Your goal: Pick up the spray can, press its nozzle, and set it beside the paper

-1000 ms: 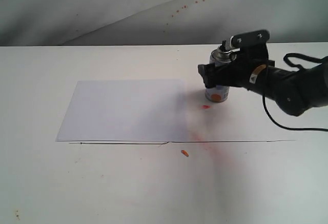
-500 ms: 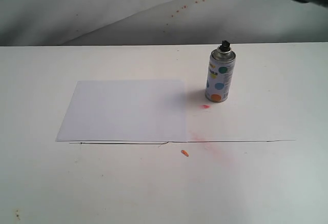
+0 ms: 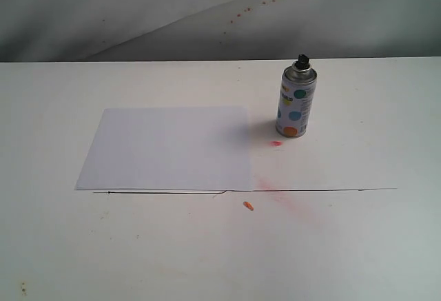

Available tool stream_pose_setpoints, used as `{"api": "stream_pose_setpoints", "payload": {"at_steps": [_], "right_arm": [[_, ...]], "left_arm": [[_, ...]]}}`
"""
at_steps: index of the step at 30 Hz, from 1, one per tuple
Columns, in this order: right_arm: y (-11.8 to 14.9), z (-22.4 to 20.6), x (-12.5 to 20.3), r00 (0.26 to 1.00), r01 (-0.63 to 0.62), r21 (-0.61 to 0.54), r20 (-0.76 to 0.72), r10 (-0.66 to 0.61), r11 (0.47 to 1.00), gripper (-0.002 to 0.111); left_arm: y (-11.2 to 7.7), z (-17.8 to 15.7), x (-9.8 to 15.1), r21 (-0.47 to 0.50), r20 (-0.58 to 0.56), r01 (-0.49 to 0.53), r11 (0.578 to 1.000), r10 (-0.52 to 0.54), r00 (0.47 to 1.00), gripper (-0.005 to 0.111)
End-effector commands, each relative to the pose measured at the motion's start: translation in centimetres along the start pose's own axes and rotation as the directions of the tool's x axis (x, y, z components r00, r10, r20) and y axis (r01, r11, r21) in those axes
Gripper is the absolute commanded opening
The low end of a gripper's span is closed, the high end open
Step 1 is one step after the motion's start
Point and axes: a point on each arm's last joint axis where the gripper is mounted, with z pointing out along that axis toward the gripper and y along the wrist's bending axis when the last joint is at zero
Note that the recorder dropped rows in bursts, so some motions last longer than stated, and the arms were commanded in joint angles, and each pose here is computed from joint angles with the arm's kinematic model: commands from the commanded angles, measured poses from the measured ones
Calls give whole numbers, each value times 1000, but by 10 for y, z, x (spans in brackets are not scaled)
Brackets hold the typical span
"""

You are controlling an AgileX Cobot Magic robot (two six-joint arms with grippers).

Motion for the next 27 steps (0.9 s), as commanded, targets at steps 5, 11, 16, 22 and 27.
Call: {"api": "stream_pose_setpoints", "payload": {"at_steps": [5,11,16,22,27], "right_arm": [[1,-13,-10,999,1,-3,42,-1,1000,1],[1,-13,-12,997,51,-6,65,-51,999,1],[-16,-42,-11,998,67,117,-26,-65,991,1],[-44,-101,20,998,56,364,-44,-43,930,1],[-51,-128,74,996,46,466,-92,-3,884,1]], "left_arm": [[1,-1,2,-2,0,-5,1000,5,1000,0],[1,-1,2,-2,0,-5,1000,5,1000,0],[1,-1,2,-2,0,-5,1000,5,1000,0],[1,-1,2,-2,0,-5,1000,5,1000,0],[1,-1,2,-2,0,-5,1000,5,1000,0]]}}
